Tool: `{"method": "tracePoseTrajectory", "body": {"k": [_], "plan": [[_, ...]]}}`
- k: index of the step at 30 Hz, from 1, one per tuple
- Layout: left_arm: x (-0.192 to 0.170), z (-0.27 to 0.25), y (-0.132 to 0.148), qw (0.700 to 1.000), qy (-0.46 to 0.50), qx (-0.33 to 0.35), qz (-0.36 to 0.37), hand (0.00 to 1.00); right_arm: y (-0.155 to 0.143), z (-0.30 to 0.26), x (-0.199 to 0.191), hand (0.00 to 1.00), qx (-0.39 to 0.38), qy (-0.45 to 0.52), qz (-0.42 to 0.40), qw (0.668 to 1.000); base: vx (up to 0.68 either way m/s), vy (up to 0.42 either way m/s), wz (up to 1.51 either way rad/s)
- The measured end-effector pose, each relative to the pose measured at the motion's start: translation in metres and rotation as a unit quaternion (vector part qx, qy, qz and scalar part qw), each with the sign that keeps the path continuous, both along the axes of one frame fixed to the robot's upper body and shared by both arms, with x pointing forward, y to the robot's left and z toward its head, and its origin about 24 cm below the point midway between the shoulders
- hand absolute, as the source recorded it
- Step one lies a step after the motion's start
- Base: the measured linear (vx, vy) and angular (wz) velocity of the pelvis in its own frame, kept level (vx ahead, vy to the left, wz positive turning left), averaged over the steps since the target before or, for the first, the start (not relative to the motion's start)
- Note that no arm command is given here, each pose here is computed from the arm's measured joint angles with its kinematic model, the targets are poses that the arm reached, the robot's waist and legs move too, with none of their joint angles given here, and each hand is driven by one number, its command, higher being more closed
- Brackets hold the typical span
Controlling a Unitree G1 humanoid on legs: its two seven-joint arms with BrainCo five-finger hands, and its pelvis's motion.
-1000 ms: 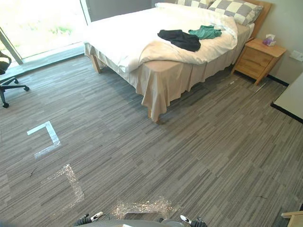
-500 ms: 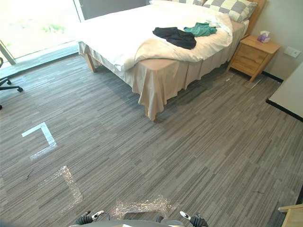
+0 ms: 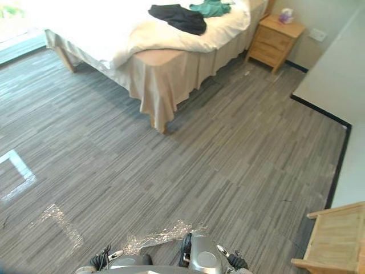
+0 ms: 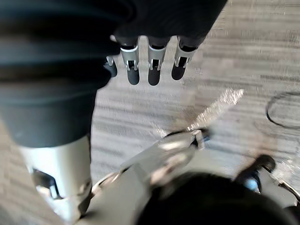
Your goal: Tidy the bed and pick cloth on bed and put in laundry
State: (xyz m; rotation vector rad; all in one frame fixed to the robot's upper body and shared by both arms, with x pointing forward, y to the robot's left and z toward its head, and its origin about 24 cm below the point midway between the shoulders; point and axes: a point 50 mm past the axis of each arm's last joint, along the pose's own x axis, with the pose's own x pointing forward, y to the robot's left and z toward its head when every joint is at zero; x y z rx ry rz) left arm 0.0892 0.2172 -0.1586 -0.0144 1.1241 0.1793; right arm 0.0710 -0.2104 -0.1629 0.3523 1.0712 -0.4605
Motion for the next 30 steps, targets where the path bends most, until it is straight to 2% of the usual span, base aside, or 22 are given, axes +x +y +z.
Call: {"method": "tracePoseTrajectory", "body": {"k": [3,5,11,16,21,25,30], "plan": [[0.002,0.002,0.009,1.0,-0.003,0.01,-0.001,0.0,0.006,-0.002,-0.006,0.0,0.008,0.005,-0.009,1.0,0.36,-0.267,-0.15],[0.001,0.001,0.004,1.0,-0.002,0.003,0.0,0.0,0.005,-0.003,-0.019,0.0,0.005,0.013,-0.021,1.0,0.48,-0.382,-0.14],[0.013,0.0,-0.019,0.999,-0.026,-0.03,-0.006,0.0,-0.014,0.003,-0.009,0.0,-0.032,-0.008,0.021,0.999,0.55,-0.432,-0.19],[0.033,0.009,-0.027,0.994,-0.094,-0.05,0.03,0.0,-0.016,0.008,0.013,0.0,-0.044,-0.04,0.065,0.996,0.5,-0.27,-0.05],[0.044,0.016,-0.034,0.987,-0.137,-0.067,0.055,0.0,-0.018,0.013,0.031,0.0,-0.055,-0.059,0.096,0.992,0.43,-0.161,-0.19],[0.041,0.015,-0.035,0.985,-0.14,-0.069,0.068,0.0,-0.02,0.014,0.029,0.0,-0.061,-0.061,0.106,0.991,0.45,-0.009,-0.05],[0.037,0.014,-0.022,0.984,-0.135,-0.051,0.104,0.0,-0.013,0.012,0.029,0.0,-0.055,-0.064,0.111,0.99,0.62,0.059,0.27]]}}
